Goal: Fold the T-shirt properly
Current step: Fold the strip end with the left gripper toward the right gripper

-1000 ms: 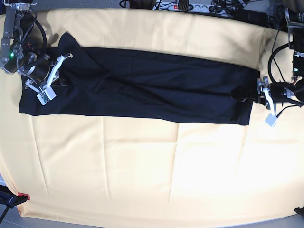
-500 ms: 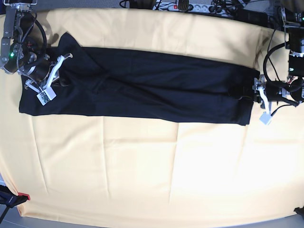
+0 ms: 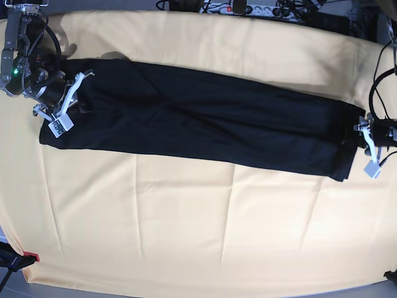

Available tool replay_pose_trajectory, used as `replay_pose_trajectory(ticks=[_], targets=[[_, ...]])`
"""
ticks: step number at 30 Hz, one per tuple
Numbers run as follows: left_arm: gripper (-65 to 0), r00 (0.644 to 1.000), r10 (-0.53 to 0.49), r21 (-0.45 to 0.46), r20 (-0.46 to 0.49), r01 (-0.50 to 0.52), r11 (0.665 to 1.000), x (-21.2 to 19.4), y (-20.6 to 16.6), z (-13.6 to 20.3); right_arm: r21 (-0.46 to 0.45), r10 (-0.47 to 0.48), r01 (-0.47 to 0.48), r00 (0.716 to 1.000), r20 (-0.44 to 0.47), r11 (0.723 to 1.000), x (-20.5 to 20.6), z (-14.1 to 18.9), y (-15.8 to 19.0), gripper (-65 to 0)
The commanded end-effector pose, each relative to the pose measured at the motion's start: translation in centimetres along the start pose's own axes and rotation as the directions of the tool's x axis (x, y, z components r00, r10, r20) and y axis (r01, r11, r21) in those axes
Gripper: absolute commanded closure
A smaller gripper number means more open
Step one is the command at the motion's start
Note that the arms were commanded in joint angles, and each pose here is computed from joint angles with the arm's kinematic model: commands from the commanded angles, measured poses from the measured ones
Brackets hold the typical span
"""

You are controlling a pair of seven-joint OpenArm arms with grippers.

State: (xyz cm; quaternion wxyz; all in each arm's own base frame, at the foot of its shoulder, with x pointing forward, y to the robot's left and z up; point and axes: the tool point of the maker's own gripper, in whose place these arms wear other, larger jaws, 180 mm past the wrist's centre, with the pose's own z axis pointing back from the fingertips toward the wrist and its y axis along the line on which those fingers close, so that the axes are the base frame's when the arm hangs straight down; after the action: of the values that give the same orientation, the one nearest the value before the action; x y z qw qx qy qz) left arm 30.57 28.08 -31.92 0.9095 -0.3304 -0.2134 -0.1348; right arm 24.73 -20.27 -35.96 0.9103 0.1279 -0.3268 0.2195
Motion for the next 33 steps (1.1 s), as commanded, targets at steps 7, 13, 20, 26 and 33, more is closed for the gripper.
replay_pose_trajectory(ticks=[7, 13, 20, 26, 33], targets=[[0.0, 0.999, -0.034, 0.075, 0.023, 0.032, 0.997, 1.5, 1.0, 3.7, -0.012, 0.018, -0.017, 0.999, 0.033, 1.0, 1.1, 0.6, -0.5, 0.0], [0.0, 0.999, -0.037, 0.116, 0.012, 0.035, 0.993, 1.5, 1.7, 5.4, -0.01, 0.016, -0.016, 0.999, 0.036, 1.0, 1.2, 0.6, -0.5, 0.0], [0.0, 1.0, -0.018, 0.098, 0.014, 0.016, 0.995, 1.4, 1.4, 4.5, -0.009, 0.015, -0.015, 0.999, 0.036, 1.0, 1.2, 0.6, -0.5, 0.0], [0.0, 1.0, -0.001, 0.071, -0.004, 0.001, 0.997, 0.9, 1.0, 3.4, -0.028, 0.02, -0.019, 0.999, 0.044, 0.999, 1.1, 0.2, -0.5, 0.0], [0.0, 1.0, -0.011, 0.073, -0.005, 0.011, 0.997, 1.3, 0.6, 3.4, -0.11, -0.006, 0.011, 0.999, 0.042, 0.994, 0.5, -0.5, -1.6, 0.0]])
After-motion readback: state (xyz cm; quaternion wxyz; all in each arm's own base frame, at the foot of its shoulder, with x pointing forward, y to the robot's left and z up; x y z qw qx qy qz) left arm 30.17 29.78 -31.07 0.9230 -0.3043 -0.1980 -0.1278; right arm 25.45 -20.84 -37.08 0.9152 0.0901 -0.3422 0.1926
